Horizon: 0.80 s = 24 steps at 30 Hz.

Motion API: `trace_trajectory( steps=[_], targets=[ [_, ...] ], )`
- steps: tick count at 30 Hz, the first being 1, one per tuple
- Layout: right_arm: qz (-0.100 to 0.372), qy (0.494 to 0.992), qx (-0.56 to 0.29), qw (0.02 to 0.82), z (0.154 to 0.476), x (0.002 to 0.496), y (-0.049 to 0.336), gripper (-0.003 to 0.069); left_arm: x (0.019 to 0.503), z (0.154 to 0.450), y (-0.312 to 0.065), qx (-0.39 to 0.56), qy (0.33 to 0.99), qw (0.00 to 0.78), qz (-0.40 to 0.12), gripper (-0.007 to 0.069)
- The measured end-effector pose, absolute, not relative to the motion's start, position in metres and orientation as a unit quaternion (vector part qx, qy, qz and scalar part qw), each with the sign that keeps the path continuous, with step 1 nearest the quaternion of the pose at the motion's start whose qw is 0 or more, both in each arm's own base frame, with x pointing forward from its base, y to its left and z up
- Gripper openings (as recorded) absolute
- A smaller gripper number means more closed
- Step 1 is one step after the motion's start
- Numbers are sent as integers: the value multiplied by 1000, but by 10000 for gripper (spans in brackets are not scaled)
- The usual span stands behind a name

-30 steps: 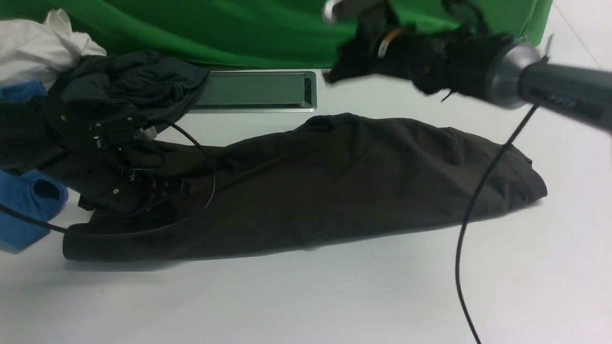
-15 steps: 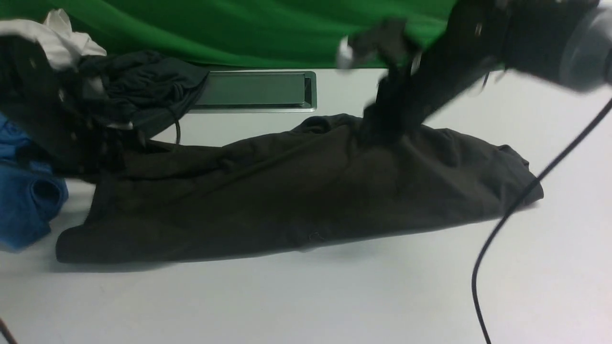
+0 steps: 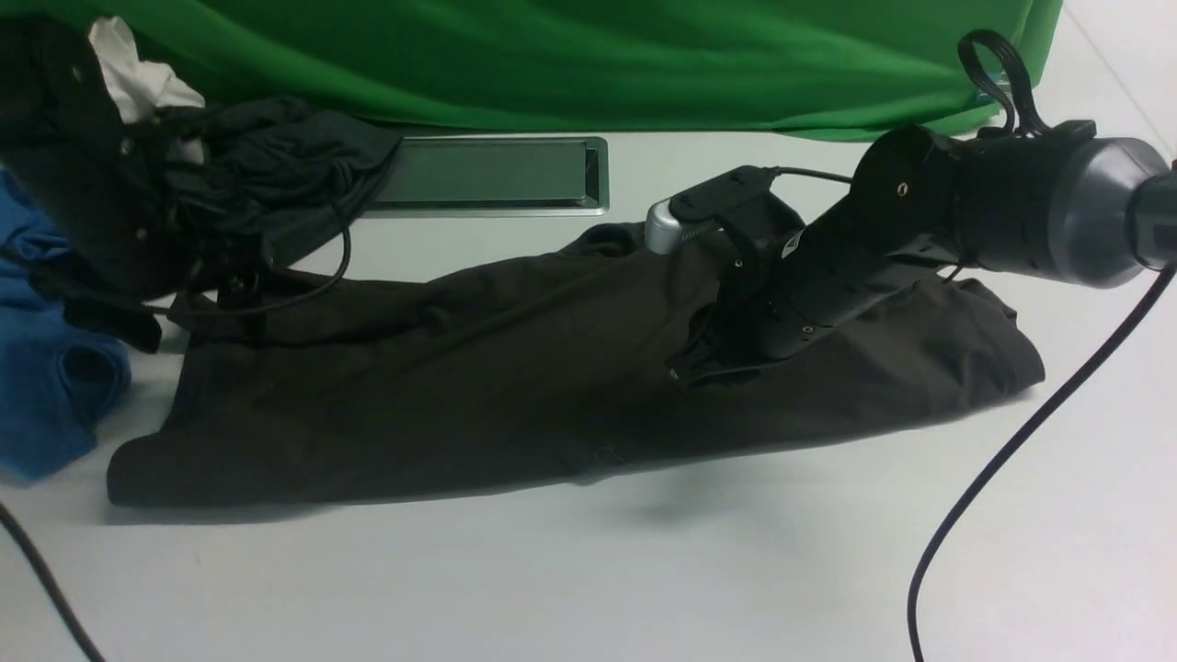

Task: Fold a long-sleeved shirt on a white desktop.
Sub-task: 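Grasp the waist and leg ends of the folded dark trousers and straighten them on the table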

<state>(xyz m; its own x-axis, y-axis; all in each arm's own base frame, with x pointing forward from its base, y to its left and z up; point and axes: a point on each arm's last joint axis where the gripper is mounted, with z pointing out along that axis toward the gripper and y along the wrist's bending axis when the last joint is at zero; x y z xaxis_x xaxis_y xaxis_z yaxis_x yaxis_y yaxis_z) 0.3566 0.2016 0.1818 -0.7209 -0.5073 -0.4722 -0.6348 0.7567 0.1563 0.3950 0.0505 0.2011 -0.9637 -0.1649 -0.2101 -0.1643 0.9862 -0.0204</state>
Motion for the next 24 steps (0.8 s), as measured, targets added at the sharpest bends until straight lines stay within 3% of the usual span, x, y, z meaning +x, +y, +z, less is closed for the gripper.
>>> trace_trajectory(
  steps=[7,13,17,24],
  targets=[
    [155,914,-312,209,182,357,202,172,412,187,62,-123,978,169,-24,633],
    [155,913,-311,212,182,358,202,183,418,166,78,-193,959,173,-115,522],
    [155,913,-311,213,182,358,202,190,416,164,94,-216,946,178,-166,340],
    [155,913,-311,213,182,358,202,200,415,173,103,-241,932,196,-186,70]
  ],
)
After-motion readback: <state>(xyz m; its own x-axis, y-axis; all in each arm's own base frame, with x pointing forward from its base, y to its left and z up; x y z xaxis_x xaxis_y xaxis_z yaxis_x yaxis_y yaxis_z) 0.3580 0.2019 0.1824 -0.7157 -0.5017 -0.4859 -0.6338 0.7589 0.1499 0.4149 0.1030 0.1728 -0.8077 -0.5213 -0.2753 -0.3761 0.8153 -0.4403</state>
